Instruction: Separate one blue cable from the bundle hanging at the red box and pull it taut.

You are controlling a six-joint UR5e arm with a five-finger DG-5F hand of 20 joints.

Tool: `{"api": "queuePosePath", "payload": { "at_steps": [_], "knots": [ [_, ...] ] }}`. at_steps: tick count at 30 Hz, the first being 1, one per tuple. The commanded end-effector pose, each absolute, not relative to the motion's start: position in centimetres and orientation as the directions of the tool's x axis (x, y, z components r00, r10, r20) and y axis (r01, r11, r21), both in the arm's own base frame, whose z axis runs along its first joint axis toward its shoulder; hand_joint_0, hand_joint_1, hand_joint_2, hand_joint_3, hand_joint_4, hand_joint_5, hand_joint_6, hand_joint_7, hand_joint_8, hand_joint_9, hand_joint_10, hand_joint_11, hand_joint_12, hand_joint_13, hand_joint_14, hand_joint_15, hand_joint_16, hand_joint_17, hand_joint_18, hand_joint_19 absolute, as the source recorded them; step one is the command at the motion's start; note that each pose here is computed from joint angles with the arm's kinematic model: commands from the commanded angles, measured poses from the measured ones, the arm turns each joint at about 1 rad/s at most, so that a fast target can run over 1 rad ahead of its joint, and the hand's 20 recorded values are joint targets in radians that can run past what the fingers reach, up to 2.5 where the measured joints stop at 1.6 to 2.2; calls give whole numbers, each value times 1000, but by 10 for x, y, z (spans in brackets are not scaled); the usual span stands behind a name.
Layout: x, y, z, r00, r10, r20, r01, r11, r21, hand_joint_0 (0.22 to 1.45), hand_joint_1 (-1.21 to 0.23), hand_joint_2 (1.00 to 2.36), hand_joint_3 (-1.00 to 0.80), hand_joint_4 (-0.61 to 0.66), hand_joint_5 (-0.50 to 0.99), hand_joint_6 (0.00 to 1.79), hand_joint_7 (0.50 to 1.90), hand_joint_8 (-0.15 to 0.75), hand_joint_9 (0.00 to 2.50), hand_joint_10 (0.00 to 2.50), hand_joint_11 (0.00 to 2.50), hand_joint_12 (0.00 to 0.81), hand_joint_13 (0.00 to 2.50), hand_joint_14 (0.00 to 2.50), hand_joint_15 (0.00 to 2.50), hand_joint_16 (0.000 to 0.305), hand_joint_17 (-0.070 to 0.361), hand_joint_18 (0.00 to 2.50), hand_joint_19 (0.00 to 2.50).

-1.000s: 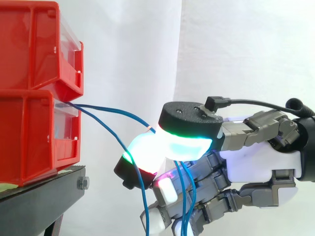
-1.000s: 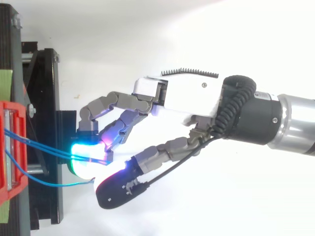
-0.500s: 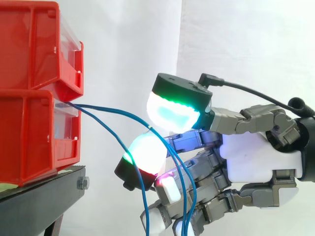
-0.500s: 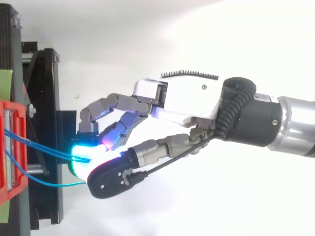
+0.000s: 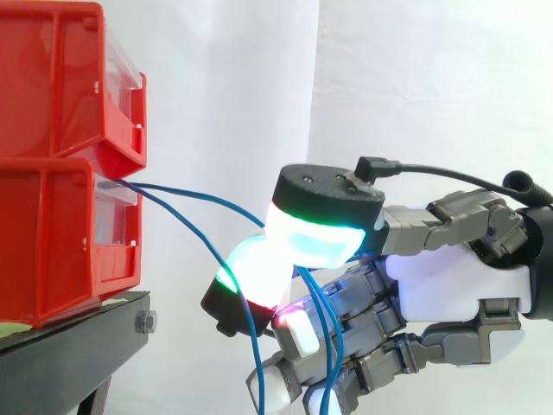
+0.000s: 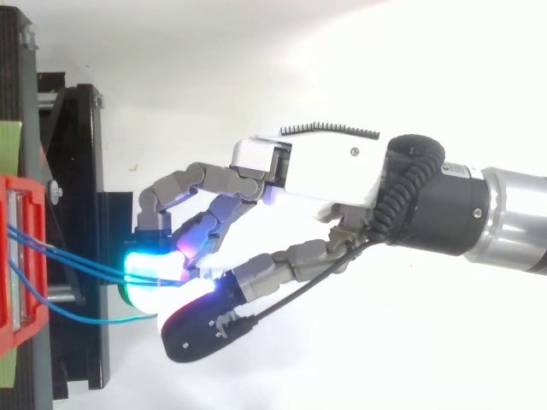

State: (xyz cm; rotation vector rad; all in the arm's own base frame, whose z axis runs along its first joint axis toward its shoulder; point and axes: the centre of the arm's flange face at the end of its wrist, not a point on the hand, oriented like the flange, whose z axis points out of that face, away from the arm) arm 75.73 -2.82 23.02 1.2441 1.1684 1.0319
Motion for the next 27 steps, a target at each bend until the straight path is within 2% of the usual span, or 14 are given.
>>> {"api": "queuePosePath", "payload": {
  "at_steps": [1,5,9,11,17,22,27],
  "knots": [
    [757,-28,230,138,987,-79,44,73,996,653,-655,1000,-500,216,-197,840,1121,330,920,23,846,387,782,21,535,46,104,782,638],
    [757,-28,230,139,987,-79,46,73,996,623,-482,1000,-500,199,-189,840,1130,336,984,24,839,383,833,21,547,45,102,827,650],
    [757,-27,230,138,987,-79,44,73,996,629,-449,1000,-500,184,-184,842,1133,343,1020,24,853,383,866,21,560,45,102,853,664],
    [758,-26,230,139,987,-78,43,73,996,645,-480,1000,-500,168,-183,845,1138,347,1026,23,861,388,871,21,565,45,102,858,673],
    [757,-26,230,144,986,-79,44,73,996,630,-667,1017,-271,175,-187,851,1171,353,996,21,880,393,857,20,567,46,104,860,666],
    [757,-25,230,144,986,-79,44,73,996,655,-767,1019,-234,180,-194,855,1175,349,965,25,873,394,840,22,564,47,105,855,664],
    [757,-25,230,144,986,-81,46,75,996,693,-821,1017,-291,170,-198,848,1168,346,944,24,867,392,819,21,553,47,106,844,628]
  ]
}}
